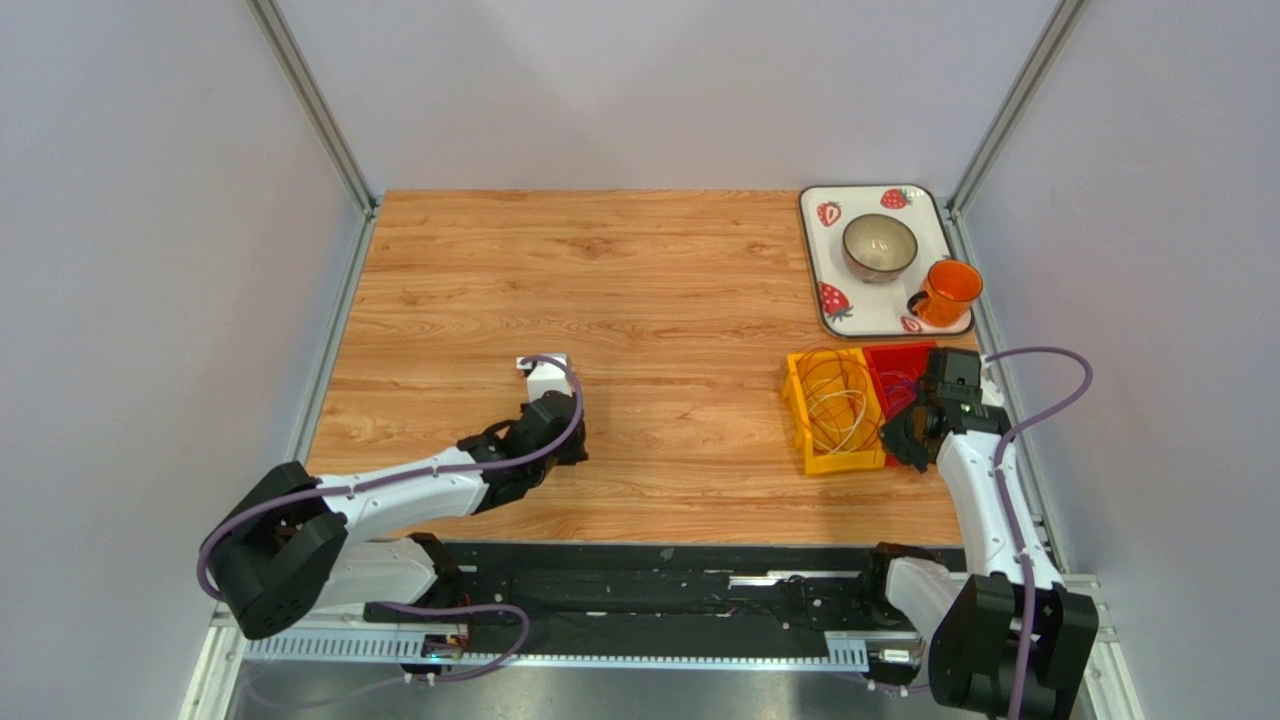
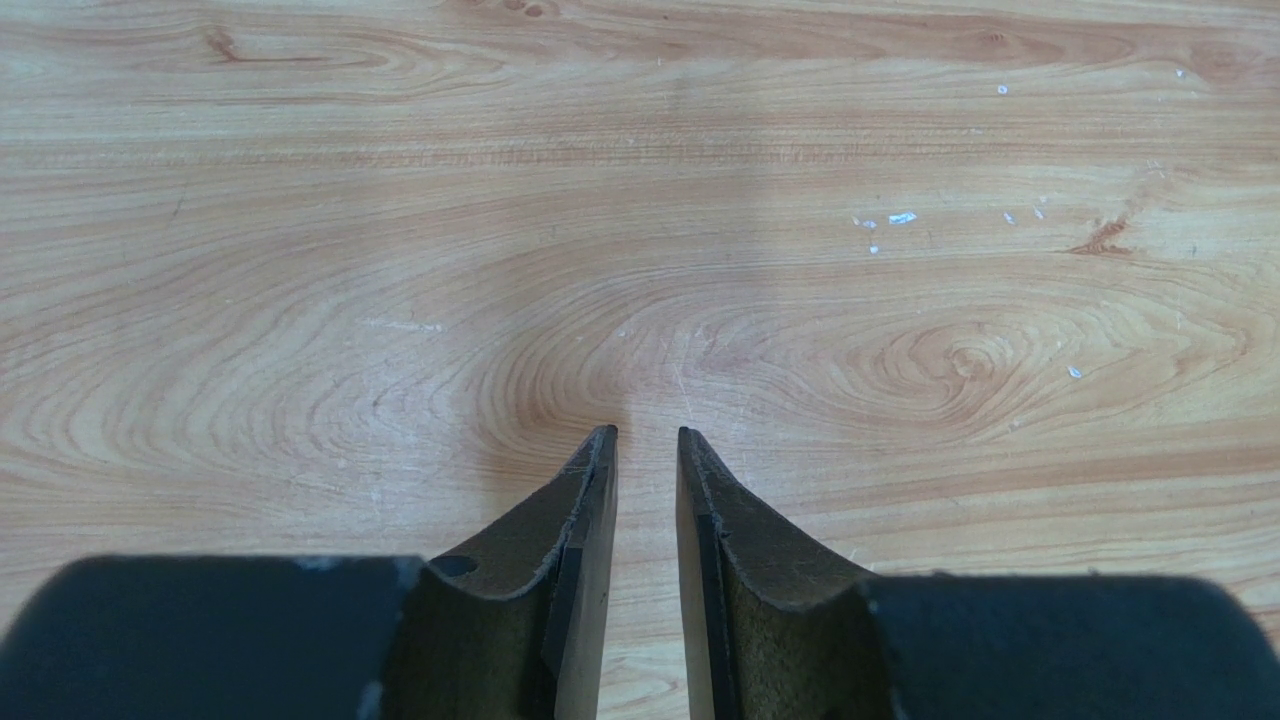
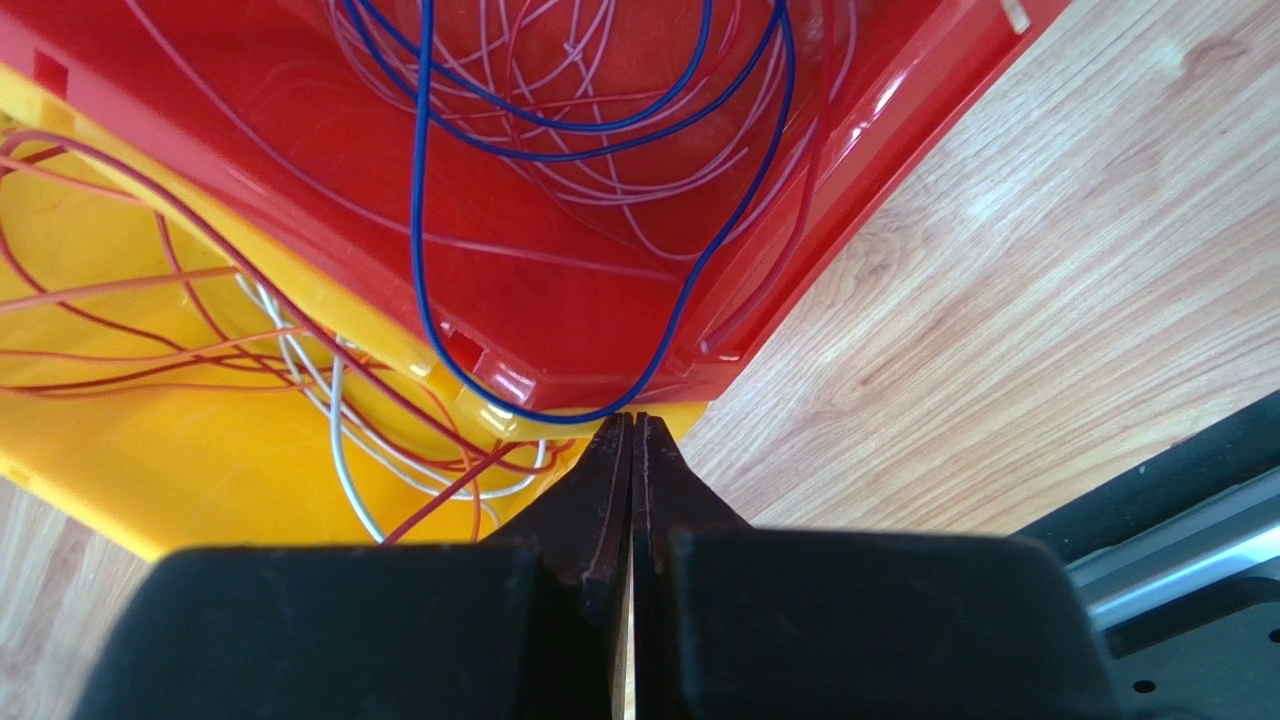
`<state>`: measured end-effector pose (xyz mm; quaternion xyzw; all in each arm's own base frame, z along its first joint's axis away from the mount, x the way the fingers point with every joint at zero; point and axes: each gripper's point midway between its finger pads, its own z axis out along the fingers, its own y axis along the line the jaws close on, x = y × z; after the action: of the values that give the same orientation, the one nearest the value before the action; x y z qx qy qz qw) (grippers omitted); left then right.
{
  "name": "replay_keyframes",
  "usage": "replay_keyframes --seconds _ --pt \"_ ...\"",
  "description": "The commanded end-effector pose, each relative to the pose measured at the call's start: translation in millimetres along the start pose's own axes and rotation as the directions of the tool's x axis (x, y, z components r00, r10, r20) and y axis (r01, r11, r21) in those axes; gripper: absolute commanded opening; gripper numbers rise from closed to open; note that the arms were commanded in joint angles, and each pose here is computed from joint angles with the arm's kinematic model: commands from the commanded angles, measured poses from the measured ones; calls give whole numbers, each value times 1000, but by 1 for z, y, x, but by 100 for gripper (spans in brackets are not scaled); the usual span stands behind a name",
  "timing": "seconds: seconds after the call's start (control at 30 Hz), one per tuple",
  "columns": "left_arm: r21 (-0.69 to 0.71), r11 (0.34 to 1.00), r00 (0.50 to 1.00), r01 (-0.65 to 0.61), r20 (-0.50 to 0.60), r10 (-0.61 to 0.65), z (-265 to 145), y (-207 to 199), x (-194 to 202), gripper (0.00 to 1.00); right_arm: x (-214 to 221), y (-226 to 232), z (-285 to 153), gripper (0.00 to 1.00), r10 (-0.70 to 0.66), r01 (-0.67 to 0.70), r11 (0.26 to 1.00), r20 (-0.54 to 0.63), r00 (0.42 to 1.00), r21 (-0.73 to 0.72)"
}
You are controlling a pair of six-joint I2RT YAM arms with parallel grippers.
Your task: Untangle the cables
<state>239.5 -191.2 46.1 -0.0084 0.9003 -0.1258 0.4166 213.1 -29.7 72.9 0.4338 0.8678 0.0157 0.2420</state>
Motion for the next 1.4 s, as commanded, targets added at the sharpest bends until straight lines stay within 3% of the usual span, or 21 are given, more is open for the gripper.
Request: replay_keyframes --seconds 0.0,0.23,0.63,0.9,1.37 --pt "27 999 998 32 45 -33 -1 -11 -16 29 -37 18 -10 0 0 3 1000 118 993 -28" --pt "23 999 999 28 43 -29 -1 -10 -16 29 -58 22 -19 0 -8 10 1000 172 985 -11" --pt "18 1000 999 24 37 -24 0 -11 -16 29 -56 21 1 0 4 -3 1000 133 991 -7" --pt "17 1000 999 23 34 -23 1 -11 -16 29 -75 12 -26 0 -4 -1 1000 236 972 21" --pt "18 1000 999 23 32 -24 1 -12 -16 29 -28 22 -20 0 4 8 992 94 996 -125"
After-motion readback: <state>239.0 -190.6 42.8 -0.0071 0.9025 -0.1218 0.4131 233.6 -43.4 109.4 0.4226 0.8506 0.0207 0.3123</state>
